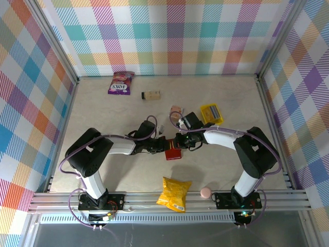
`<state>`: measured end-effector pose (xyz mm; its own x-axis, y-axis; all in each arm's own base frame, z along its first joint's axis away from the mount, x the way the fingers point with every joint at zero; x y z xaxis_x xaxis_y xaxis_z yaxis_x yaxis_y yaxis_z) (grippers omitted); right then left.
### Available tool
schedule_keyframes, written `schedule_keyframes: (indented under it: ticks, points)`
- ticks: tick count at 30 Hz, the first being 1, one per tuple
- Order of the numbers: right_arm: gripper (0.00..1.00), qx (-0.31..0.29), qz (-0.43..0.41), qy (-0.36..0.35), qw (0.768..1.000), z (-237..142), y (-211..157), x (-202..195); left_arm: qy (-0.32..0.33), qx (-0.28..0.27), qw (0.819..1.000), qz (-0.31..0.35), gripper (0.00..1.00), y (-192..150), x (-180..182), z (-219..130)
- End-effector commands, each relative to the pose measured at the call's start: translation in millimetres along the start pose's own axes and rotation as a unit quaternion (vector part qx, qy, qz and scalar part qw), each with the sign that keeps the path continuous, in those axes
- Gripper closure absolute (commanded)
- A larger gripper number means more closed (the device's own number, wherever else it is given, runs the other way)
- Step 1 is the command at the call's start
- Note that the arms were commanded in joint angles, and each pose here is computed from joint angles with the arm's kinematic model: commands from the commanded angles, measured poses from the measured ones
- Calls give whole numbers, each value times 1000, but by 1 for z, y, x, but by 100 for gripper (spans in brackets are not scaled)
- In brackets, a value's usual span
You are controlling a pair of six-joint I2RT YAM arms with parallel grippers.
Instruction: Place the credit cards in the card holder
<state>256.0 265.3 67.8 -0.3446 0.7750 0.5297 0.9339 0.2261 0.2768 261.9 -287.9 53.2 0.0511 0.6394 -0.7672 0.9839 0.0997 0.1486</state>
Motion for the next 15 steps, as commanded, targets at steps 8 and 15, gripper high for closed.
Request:
schedule_keyframes:
  ticks: [8,15]
  points:
    - [100,-21,16,-100,995,-26,-1,-35,82,-1,997,-8,100,-7,31,1]
    - [100,-6,21,-138,990,-30,-6,-53,79,-6,997,2,100,-5,28,-2]
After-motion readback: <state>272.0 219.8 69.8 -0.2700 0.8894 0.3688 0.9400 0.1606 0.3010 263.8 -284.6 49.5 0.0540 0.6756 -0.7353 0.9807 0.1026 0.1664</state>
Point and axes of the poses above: each hand's point on the last joint's axis, 136 mm out from that joint toward the fingers, its own z axis out along the fingers, its own x axis along the line the jaws close on, y = z × x, the point moved 3 cm from there along -z, back along the fingers, and after that the axes turned 5 degrees about -z, right-handed, at the moved point
